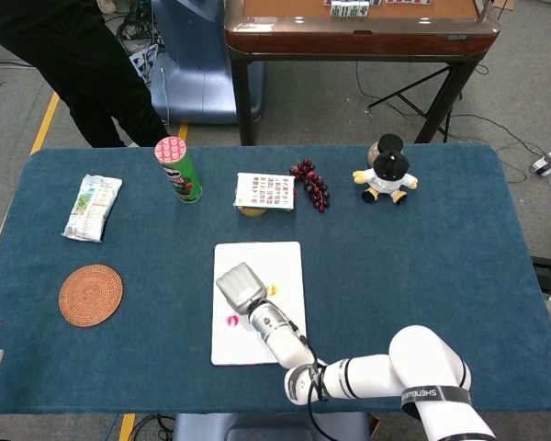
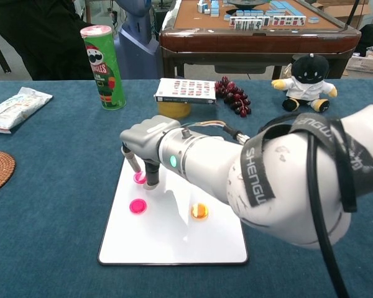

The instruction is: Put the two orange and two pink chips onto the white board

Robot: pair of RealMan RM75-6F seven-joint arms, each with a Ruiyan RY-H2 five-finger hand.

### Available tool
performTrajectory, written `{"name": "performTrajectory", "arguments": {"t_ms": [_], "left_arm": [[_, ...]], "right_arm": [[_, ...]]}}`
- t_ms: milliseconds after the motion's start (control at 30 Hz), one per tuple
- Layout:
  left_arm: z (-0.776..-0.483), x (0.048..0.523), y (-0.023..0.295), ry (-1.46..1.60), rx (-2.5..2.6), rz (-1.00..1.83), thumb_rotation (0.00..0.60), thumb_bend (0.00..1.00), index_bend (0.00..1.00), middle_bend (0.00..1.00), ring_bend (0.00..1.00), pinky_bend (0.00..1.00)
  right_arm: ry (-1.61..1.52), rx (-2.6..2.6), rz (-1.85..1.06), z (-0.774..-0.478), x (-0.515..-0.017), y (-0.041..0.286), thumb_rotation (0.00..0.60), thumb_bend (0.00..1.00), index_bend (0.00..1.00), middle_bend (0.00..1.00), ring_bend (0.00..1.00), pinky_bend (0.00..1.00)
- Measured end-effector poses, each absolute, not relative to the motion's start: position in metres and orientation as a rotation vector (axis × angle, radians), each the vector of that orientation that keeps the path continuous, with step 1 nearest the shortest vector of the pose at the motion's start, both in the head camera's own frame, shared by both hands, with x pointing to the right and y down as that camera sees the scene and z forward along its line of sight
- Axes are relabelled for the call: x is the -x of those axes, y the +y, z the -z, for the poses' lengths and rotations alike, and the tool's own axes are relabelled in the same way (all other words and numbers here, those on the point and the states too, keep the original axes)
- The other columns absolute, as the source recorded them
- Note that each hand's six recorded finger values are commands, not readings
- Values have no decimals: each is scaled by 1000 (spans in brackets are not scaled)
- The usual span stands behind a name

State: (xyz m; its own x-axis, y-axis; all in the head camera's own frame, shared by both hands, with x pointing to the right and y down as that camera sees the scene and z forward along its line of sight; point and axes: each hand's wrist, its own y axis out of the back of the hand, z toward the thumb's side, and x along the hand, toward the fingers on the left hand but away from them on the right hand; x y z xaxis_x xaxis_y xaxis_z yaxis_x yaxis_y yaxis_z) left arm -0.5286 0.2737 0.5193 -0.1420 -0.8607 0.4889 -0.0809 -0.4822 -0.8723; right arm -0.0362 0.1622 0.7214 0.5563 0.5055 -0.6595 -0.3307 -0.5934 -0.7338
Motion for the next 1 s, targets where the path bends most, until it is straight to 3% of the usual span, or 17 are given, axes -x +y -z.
{"name": "performTrajectory", "arguments": {"t_ms": [367,767,1000], "left_arm": [[-519,527,274,1071,1538,1681,600,322,465,478,449,593],[-522,524,274,1055,1548,1679,600,322,461,478,449,593],[-521,519,264,1049,1546,1651,600,322,449,478,449,593]], "right_arm": [[-161,1902,-1133,-721,40,165,600,66,326,1000,1000,1000],[-199,1861,-1120,-707,17,153,600,119,315,1000,1000,1000],[-236,1746,-1126,-678,-44,128,600,135,362,971,978,1000]]}}
